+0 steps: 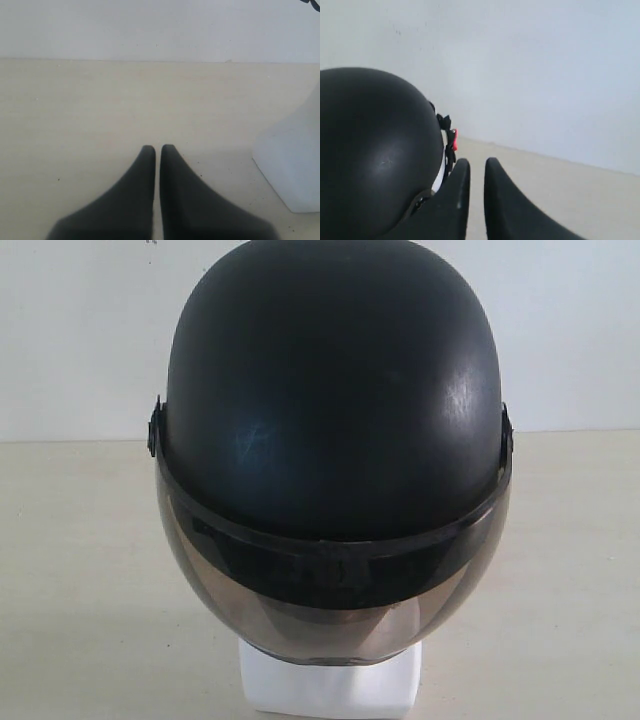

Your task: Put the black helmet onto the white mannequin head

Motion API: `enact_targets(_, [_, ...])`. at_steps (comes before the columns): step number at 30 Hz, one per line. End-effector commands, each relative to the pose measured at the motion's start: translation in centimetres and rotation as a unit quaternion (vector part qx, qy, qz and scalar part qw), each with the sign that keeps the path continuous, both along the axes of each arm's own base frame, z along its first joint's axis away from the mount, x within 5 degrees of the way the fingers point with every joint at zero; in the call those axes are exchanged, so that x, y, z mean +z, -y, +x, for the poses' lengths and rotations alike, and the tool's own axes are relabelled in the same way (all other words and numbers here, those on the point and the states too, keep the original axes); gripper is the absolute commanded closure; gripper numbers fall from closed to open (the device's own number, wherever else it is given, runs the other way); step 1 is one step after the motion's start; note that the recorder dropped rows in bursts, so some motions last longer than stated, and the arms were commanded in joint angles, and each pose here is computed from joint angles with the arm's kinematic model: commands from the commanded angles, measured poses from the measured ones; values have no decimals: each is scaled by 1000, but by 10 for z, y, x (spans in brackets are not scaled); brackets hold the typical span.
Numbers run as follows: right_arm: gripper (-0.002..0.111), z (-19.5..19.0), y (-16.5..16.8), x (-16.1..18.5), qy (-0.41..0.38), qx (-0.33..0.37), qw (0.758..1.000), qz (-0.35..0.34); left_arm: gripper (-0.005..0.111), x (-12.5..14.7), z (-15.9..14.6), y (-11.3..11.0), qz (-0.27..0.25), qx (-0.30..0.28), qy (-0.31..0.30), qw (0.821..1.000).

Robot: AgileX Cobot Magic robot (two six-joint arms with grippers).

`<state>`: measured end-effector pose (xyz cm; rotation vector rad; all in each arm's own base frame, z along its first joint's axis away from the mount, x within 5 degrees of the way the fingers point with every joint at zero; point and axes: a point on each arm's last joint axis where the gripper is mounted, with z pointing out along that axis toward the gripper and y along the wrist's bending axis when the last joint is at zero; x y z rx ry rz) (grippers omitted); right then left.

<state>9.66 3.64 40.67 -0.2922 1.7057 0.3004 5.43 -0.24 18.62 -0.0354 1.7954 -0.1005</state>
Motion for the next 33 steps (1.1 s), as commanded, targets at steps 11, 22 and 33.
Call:
enact_targets(11, [96, -34, 30, -105, 124, -136, 983, -10, 102, -1, 0, 0, 0, 1, 0, 1000])
enact_targets(22, [96, -56, 32, -134, 170, -138, 975, 50, 102, -1, 0, 0, 0, 1, 0, 1000])
enact_targets(33, [96, -44, 31, -177, 101, -140, 983, 62, 102, -1, 0, 0, 0, 1, 0, 1000])
